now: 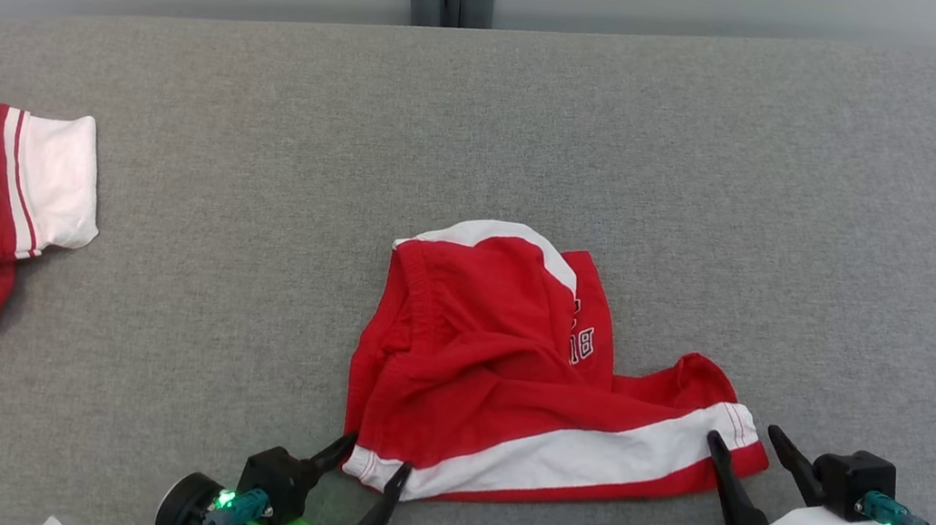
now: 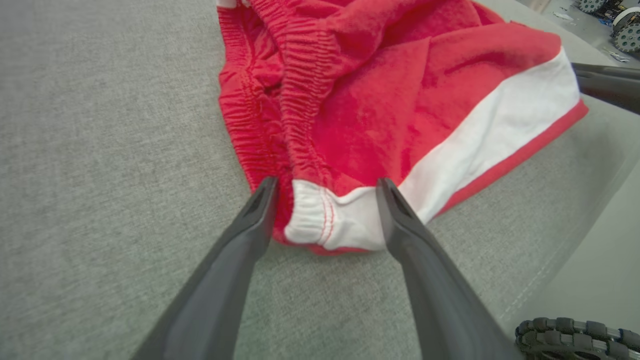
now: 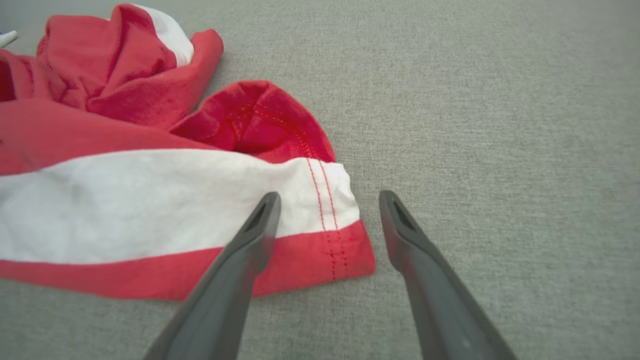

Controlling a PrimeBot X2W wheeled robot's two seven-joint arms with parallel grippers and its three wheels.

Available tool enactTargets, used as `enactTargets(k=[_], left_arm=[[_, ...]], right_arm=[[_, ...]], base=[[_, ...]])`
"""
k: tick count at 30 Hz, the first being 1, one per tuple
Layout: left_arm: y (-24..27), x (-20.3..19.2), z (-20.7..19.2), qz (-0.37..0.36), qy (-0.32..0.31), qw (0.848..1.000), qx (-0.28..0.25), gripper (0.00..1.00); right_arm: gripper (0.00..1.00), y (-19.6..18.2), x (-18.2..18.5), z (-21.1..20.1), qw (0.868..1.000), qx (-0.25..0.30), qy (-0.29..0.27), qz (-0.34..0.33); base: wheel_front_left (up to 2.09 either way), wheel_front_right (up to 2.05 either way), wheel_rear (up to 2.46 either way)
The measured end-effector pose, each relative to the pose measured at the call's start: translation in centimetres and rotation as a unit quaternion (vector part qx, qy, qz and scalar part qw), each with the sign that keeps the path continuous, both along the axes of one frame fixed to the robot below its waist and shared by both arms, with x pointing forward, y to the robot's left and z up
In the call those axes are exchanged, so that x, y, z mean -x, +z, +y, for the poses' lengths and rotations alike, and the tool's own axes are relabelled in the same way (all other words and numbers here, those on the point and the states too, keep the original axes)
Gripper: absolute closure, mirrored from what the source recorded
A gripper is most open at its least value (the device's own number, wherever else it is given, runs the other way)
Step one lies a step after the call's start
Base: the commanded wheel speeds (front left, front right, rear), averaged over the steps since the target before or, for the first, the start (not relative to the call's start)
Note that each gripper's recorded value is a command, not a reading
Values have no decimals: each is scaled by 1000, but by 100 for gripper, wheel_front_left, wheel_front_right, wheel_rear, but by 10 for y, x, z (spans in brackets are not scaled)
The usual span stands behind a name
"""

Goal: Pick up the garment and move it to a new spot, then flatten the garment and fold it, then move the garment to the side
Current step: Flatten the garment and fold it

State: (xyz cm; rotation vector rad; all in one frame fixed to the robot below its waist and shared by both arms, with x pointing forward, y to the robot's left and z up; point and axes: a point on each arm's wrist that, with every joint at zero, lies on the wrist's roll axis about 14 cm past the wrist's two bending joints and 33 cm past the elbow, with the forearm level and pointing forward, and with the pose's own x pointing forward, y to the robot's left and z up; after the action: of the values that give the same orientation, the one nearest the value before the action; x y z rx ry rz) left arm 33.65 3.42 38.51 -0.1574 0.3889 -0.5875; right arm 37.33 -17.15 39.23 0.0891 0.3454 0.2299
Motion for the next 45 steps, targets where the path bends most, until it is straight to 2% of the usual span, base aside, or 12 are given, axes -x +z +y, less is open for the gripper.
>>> enactTargets(k=[1, 2, 3, 4, 5, 6, 15, 21, 28, 34, 41, 45], left_arm=[[-2, 1, -1, 5, -1, 1000, 0, 11], [-5, 2, -1, 10, -1, 1000, 1, 32], [-6, 2, -1, 13, -2, 1000, 1, 57], [-8, 2, -2, 17, -3, 1000, 0, 69], [-9, 1, -1, 21, 1, 1000, 5, 83], [-10, 1, -2, 25, 3, 1000, 8, 99], [-2, -10, 2, 25, 27, 999, 33, 100], [32, -32, 11, -20, 61, 995, 77, 100], [80, -63, 16, -66, 78, 985, 142, 100], [138, -120, 25, -120, 62, 979, 153, 100], [201, -205, 38, -129, 68, 974, 174, 100], [247, -255, 47, -153, 88, 963, 205, 100]], right_arm=[[0, -2, 0, 1, 1000, -3, 2, 5], [15, -4, 0, 3, 1000, -7, 4, 9], [58, -6, 0, 4, 1000, -9, 5, 13], [80, -8, 0, 6, 1000, -10, 10, 18], [95, -9, -1, 7, 1000, -12, 10, 21], [100, -9, -2, 8, 1000, -13, 11, 22], [100, -2, -13, 9, 1000, -18, 19, 9], [100, 42, -24, 10, 997, -38, 11, -69], [100, 92, -41, 22, 987, -63, 18, -148], [100, 140, -85, 26, 974, -79, 24, -209], [100, 207, -166, 34, 960, -97, 31, -262], [100, 252, -212, 33, 949, -122, 18, -290]], base=[[0, 0, 0], [0, 0, 0], [0, 0, 0], [0, 0, 0], [0, 0, 0], [0, 0, 0], [0, 0, 0], [0, 0, 0], [0, 0, 0], [0, 0, 0], [0, 0, 0], [0, 0, 0]])
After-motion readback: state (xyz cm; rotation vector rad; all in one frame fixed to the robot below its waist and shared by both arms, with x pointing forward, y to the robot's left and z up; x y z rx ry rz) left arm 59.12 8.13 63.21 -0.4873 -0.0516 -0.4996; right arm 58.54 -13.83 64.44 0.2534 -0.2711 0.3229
